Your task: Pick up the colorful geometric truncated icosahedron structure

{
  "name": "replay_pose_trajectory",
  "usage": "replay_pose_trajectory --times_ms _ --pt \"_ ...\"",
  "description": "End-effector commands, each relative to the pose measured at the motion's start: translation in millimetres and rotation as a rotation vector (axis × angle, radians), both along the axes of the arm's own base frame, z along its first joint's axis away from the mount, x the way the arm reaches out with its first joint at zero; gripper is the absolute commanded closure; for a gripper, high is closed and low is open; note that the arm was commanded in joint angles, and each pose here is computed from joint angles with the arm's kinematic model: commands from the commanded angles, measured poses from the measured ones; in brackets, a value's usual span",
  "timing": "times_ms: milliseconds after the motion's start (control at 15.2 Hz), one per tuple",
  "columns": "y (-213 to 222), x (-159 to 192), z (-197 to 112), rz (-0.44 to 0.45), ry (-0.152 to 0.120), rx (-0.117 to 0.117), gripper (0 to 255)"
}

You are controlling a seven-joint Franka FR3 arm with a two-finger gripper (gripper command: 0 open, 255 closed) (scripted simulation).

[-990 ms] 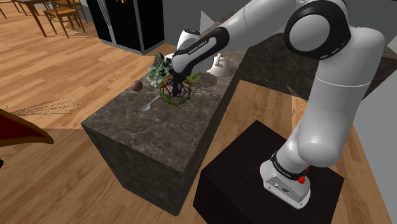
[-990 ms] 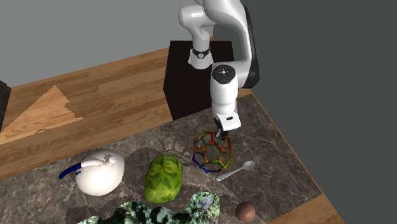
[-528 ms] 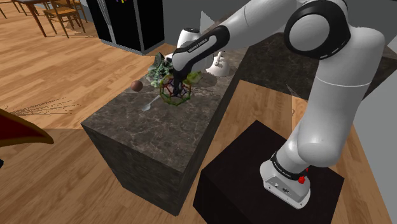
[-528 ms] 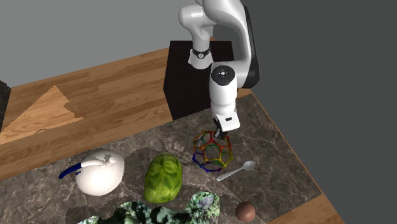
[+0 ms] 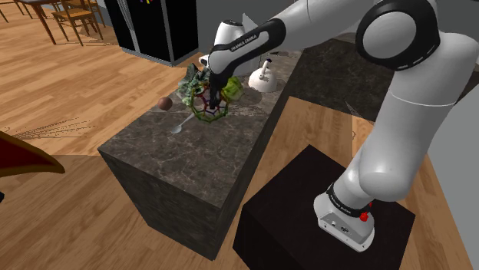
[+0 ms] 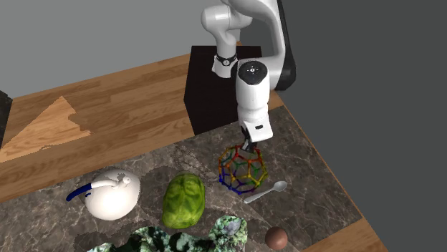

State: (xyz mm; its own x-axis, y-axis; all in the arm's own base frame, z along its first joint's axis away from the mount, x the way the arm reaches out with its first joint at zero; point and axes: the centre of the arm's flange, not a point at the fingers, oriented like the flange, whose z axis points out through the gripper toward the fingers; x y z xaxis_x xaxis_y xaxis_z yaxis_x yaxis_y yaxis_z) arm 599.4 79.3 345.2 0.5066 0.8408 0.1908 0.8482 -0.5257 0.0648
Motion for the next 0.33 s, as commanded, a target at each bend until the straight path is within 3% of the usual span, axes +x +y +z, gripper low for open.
replay_pose_trajectory --times_ms 0,264 --pt "0.6 1.2 11.8 0.0 -0.002 0.0 255" --pt "0.6 1.1 23.1 0.0 -0.002 0.0 255"
